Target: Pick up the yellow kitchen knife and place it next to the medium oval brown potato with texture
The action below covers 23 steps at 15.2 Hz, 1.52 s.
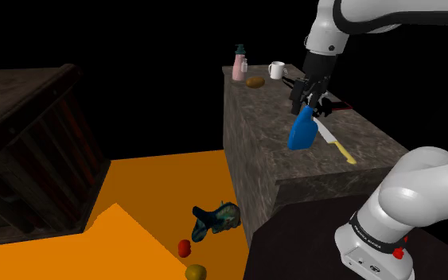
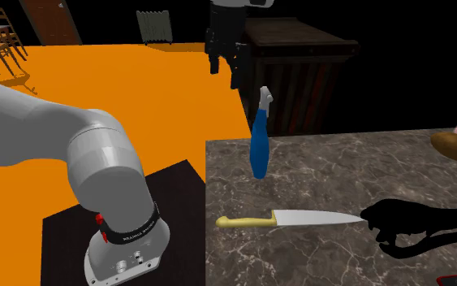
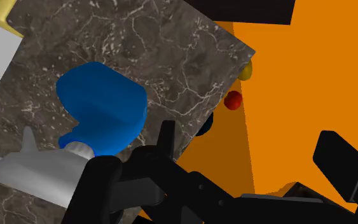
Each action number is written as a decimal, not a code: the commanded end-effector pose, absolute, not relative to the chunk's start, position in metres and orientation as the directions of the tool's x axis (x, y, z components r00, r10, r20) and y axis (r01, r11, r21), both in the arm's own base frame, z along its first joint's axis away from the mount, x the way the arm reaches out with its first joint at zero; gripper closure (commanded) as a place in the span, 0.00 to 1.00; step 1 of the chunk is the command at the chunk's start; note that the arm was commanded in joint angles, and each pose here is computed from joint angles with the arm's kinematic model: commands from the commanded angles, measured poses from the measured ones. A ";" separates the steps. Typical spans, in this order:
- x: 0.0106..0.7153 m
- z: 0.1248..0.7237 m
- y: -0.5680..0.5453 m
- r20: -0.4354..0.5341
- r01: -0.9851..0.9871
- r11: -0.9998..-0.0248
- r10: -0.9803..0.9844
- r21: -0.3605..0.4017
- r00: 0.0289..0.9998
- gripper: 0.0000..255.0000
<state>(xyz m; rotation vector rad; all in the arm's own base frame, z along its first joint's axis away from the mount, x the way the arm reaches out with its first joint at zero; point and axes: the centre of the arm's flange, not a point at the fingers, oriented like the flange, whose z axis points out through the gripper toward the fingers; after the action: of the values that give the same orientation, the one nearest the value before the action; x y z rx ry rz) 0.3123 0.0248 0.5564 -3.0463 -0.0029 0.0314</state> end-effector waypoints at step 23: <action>0.227 0.398 -0.199 0.148 -0.325 -0.943 -0.331 -0.064 0.932 0.00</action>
<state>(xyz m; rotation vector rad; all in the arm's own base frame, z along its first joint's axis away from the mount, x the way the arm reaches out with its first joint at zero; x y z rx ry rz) 0.2331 -0.1878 0.4043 -3.0506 0.4948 -0.2286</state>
